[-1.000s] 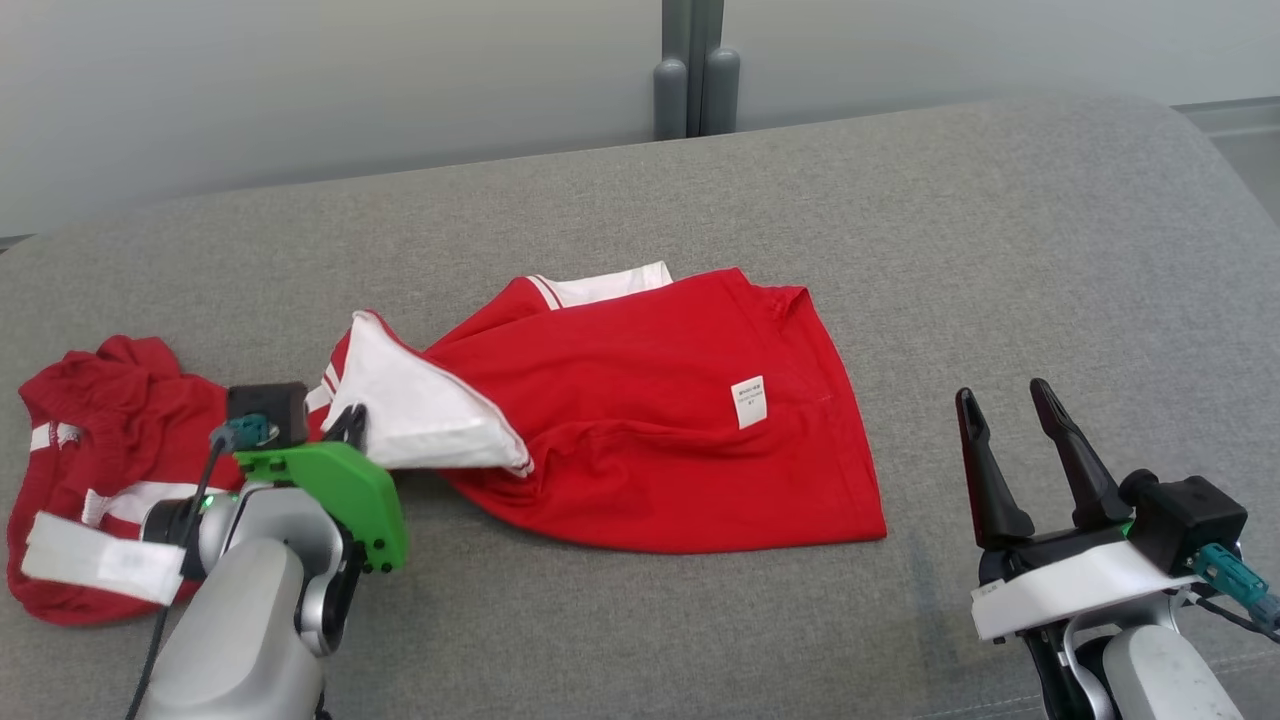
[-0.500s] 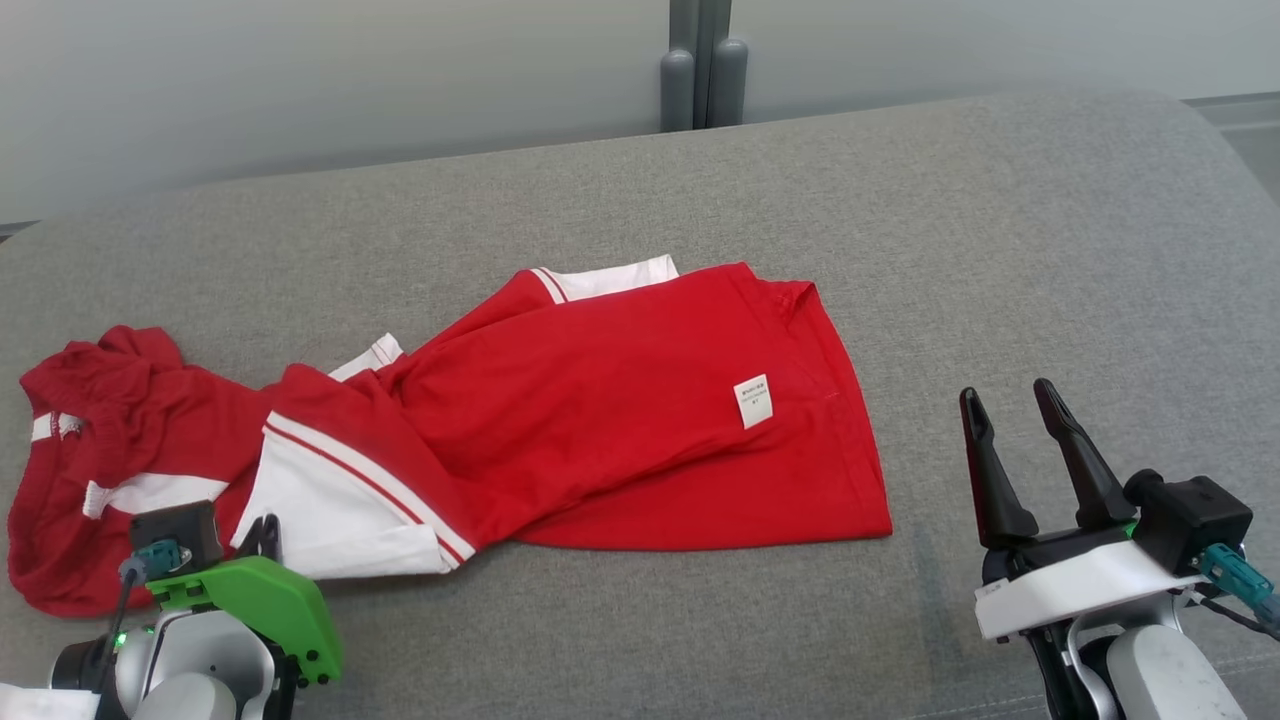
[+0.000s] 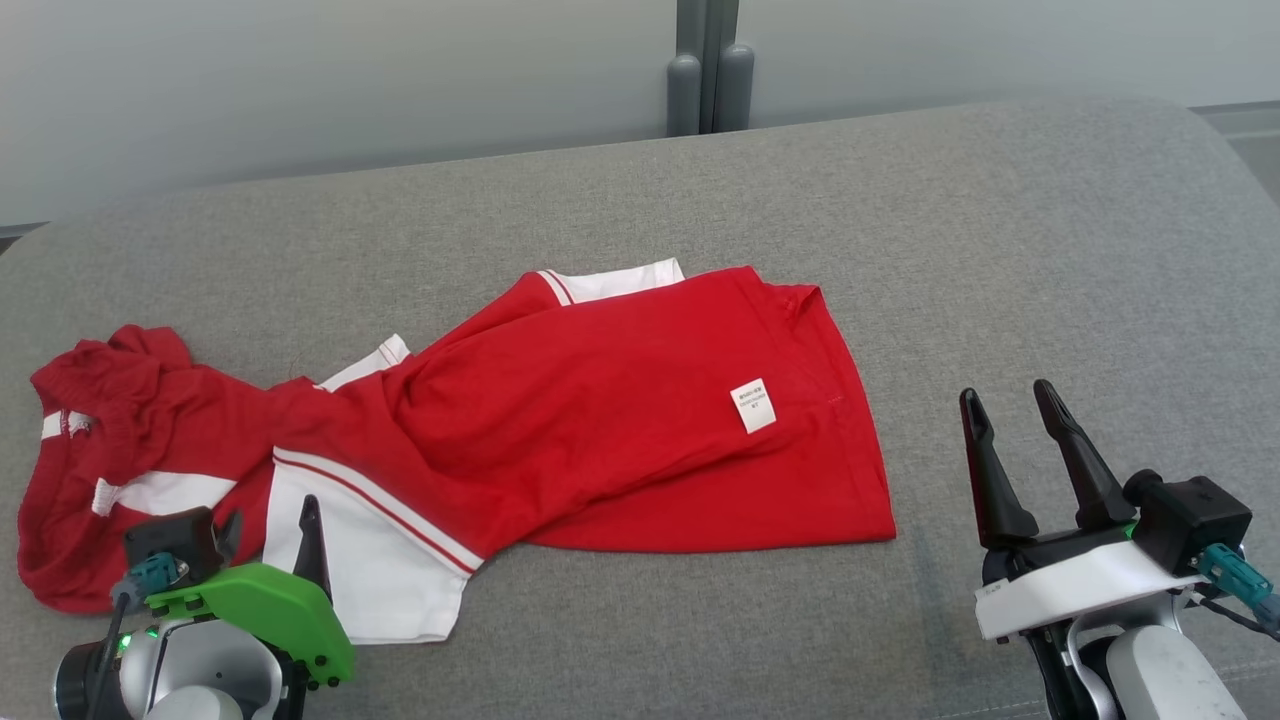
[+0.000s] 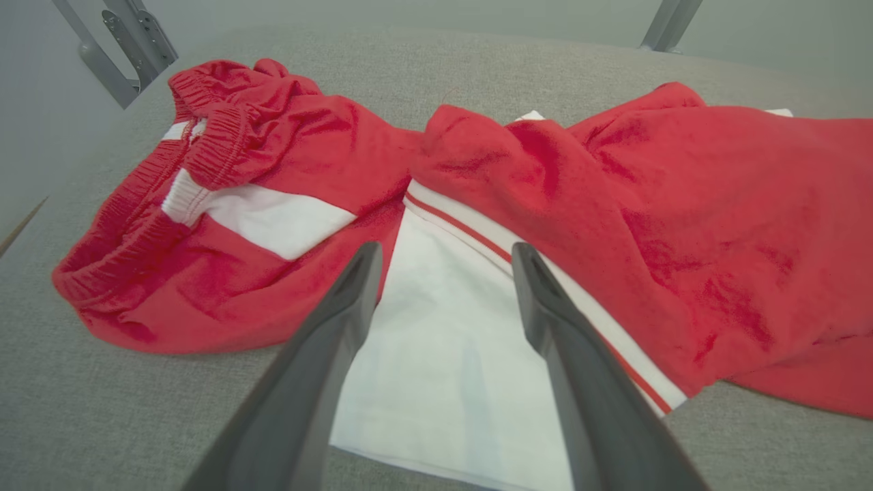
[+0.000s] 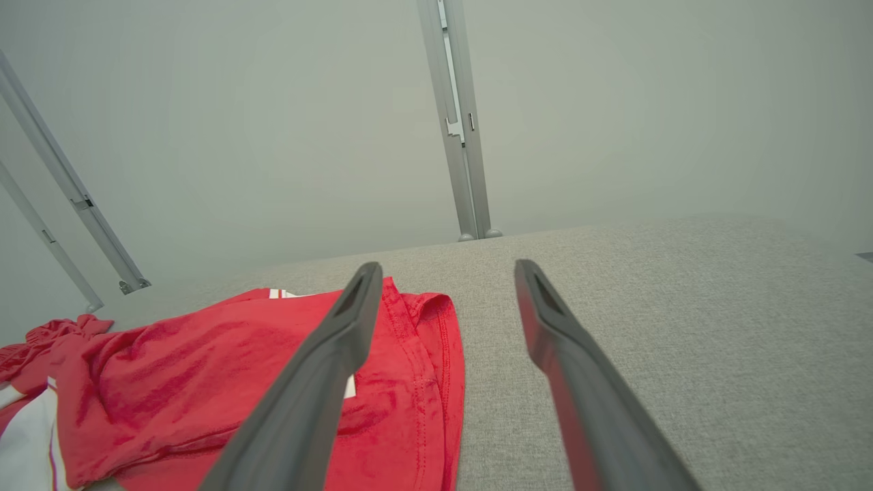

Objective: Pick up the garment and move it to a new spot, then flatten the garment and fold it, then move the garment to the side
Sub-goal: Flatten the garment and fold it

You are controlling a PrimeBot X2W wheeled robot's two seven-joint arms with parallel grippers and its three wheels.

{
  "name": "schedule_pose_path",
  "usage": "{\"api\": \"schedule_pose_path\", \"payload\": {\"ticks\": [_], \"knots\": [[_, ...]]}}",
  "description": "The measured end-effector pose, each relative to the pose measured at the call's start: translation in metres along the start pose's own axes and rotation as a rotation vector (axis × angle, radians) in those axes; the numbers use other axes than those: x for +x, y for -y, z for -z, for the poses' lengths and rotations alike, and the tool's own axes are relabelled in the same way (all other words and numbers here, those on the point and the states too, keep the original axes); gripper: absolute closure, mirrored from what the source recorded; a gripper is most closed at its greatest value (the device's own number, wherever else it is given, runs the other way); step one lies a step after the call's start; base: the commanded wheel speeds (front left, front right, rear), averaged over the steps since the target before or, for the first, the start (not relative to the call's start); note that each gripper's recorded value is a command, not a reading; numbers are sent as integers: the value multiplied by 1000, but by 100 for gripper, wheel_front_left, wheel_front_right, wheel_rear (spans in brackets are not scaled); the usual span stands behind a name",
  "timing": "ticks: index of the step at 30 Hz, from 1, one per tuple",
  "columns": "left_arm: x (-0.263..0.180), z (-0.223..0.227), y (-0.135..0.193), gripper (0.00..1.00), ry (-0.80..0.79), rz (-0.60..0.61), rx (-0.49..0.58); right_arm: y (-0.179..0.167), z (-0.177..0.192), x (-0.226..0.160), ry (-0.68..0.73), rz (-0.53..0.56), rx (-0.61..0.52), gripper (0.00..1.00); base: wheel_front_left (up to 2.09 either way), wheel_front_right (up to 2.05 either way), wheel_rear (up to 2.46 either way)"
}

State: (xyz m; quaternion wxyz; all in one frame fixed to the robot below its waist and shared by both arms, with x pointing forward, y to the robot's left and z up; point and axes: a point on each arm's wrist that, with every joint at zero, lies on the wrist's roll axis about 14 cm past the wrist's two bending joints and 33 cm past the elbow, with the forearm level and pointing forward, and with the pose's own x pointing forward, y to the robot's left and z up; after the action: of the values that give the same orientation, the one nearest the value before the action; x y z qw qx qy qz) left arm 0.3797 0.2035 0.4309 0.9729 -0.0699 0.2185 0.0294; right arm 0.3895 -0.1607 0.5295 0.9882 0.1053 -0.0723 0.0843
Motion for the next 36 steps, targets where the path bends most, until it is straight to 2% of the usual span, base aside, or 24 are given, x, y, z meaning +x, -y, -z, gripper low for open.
{"api": "schedule_pose_path", "payload": {"ticks": [16,21,27,36], "knots": [[-18,-50,36,0,297,153,35,-2,-6,-1,14,-9,-4,0,0,0,0],[-26,-64,39,0,404,155,12,-4,-5,0,12,-18,-7,0,0,0,0],[-33,-60,26,0,456,79,-44,-3,-6,-1,15,-14,-6,0,0,0,0],[-40,-64,21,0,497,47,-43,-6,-3,-1,9,-14,7,0,0,0,0]]}}
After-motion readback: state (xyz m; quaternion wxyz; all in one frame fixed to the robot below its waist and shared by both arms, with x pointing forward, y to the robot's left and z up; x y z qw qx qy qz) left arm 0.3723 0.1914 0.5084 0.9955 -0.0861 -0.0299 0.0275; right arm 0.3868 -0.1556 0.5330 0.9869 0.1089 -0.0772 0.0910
